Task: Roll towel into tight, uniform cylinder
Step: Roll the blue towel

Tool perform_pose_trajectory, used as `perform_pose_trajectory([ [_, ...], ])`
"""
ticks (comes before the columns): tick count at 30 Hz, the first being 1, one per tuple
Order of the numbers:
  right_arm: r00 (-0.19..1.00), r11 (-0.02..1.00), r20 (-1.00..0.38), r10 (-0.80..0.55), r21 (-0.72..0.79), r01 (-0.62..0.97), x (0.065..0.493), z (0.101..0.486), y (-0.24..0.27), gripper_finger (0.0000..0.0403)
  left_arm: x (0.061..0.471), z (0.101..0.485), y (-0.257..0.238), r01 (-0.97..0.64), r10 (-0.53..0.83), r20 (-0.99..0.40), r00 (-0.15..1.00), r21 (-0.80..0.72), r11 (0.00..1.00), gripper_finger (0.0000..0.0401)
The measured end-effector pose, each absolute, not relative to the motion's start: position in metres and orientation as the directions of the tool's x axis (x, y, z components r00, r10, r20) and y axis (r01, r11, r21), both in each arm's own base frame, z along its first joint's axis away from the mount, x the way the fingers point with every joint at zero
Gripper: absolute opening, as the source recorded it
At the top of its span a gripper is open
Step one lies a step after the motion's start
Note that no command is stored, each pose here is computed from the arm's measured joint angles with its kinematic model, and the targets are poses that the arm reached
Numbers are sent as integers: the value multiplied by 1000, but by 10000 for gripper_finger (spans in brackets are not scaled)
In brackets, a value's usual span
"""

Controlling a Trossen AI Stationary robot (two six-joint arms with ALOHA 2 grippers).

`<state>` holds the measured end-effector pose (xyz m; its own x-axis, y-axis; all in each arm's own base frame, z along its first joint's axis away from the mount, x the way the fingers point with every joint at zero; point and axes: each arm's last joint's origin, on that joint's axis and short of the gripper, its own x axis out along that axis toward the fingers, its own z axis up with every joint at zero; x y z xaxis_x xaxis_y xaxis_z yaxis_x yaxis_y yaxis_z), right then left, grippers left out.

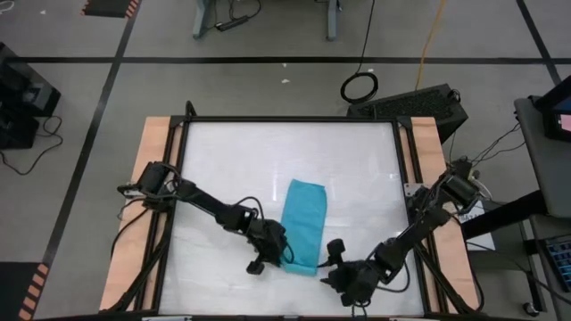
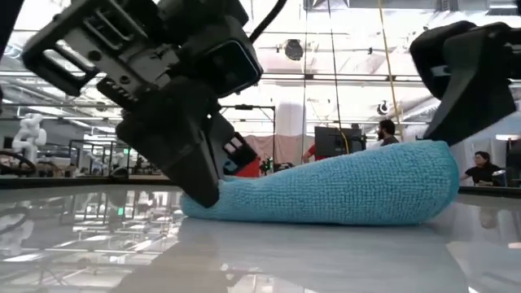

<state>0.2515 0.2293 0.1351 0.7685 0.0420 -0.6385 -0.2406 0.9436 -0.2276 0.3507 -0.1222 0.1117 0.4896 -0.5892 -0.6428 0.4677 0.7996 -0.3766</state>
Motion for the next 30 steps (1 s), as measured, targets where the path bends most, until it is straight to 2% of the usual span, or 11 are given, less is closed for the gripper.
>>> perform_pose_trajectory([
  [7,837,859,-540,-84,-465,-214,265,127,252,187,355,113,-111,411,-592,-630,503,-428,805,3],
  [10,831,828,-548,-93,-506,-241,274,124,262,187,355,113,-110,408,-601,-626,497,-442,798,3],
  [14,797,818,-586,-146,-524,-236,280,114,268,187,355,113,-111,387,-608,-622,493,-469,794,3],
  [21,799,828,-542,-260,-551,-104,279,108,269,182,354,115,-116,390,-638,-605,477,-505,770,3],
  [30,794,844,-548,-263,-529,-86,281,107,267,121,353,116,-120,392,-663,-590,461,-534,749,5],
])
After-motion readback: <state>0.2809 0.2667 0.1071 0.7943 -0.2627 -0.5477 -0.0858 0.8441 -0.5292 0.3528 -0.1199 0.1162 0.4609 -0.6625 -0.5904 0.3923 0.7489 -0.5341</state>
